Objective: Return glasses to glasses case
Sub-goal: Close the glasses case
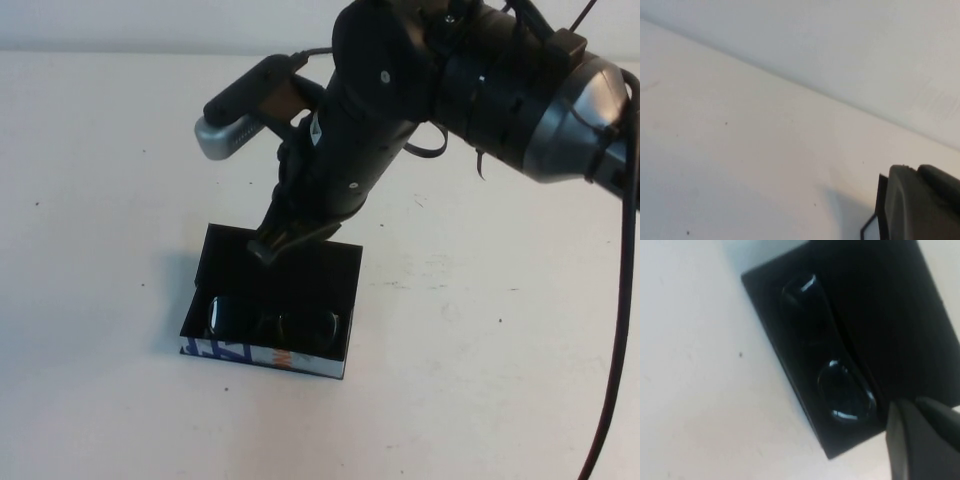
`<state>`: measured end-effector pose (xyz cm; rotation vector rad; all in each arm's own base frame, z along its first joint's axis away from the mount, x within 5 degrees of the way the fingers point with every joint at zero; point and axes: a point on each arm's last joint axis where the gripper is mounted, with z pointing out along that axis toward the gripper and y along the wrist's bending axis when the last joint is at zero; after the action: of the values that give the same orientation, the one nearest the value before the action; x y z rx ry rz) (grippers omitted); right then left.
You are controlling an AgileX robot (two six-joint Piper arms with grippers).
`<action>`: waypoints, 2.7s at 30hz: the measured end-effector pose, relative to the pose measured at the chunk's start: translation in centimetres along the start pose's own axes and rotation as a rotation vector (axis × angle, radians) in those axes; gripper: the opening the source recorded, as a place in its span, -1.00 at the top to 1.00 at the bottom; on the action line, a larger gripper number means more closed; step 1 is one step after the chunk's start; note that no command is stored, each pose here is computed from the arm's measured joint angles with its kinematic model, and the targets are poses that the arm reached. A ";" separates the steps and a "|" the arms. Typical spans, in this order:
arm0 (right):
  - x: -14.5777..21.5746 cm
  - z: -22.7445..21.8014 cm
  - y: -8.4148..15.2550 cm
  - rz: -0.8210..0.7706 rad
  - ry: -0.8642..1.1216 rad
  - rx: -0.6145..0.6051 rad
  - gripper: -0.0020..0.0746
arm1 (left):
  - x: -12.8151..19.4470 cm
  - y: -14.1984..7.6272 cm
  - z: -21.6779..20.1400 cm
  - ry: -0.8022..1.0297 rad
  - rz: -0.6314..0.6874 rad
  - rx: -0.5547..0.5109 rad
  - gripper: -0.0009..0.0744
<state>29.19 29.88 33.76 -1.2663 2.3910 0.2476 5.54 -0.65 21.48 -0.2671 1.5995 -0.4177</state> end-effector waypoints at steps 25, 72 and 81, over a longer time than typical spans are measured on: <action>0.7 0.5 -7.1 0.322 -0.103 -0.037 0.97 | -0.3 -5.7 15.9 1.091 0.107 0.385 0.99; -0.6 13.4 -12.3 0.446 0.019 -0.236 0.97 | 10.8 -6.0 21.9 1.115 0.194 0.433 0.99; -1.0 13.2 -11.9 0.467 -0.003 -0.290 0.97 | 10.8 -6.1 21.8 1.115 0.194 0.435 0.99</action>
<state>43.18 28.42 22.87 -0.7900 2.6904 0.7549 25.96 -12.90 13.47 0.5573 2.5086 -0.8249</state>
